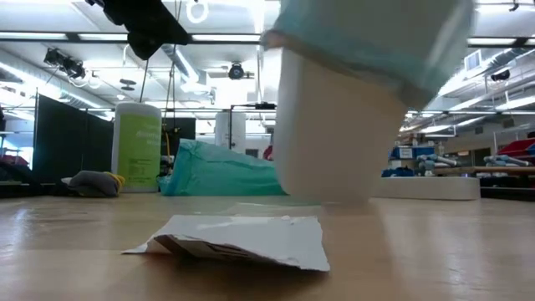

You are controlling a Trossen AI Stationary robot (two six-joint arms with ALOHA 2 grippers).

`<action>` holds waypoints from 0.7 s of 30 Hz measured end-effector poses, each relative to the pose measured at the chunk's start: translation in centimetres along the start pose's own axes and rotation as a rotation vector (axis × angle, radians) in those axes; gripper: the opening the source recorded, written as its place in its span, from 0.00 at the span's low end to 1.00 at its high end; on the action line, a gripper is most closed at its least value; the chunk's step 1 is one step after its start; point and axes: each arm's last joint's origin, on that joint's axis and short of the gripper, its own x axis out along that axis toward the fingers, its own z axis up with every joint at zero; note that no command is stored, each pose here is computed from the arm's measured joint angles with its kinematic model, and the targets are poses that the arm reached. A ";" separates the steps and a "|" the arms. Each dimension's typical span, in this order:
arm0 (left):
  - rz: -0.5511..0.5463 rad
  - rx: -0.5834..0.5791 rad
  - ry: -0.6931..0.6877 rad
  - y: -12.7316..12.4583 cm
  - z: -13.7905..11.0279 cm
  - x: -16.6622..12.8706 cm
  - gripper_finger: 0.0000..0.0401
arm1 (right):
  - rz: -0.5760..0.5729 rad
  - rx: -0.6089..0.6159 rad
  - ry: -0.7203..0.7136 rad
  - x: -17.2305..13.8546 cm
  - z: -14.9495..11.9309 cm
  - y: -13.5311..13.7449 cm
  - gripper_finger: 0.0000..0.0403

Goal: Place trash/remove bag and relplace
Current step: Put the clear plastic into the white trash bin

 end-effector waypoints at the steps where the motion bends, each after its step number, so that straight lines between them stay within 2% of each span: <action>1: 0.000 0.011 0.000 0.0 0.0 0.0 0.04 | -0.038 -0.031 0.000 0.1 0.0 0.7 0.60; 4: 0.002 0.015 -0.014 0.0 0.1 0.0 0.04 | -0.216 -0.102 0.014 0.0 -0.3 1.2 0.59; 8: 0.004 0.005 -0.039 0.1 0.4 0.0 0.04 | -0.404 -0.076 0.077 -0.2 -0.7 -1.1 0.58; 14: 0.004 0.001 -0.061 0.0 0.6 0.0 0.04 | -0.483 0.032 0.075 -1.5 -1.0 -5.4 0.56; 21: 0.004 -0.007 -0.060 0.0 0.6 0.0 0.04 | -0.531 0.073 0.016 -5.5 -2.6 -7.7 0.56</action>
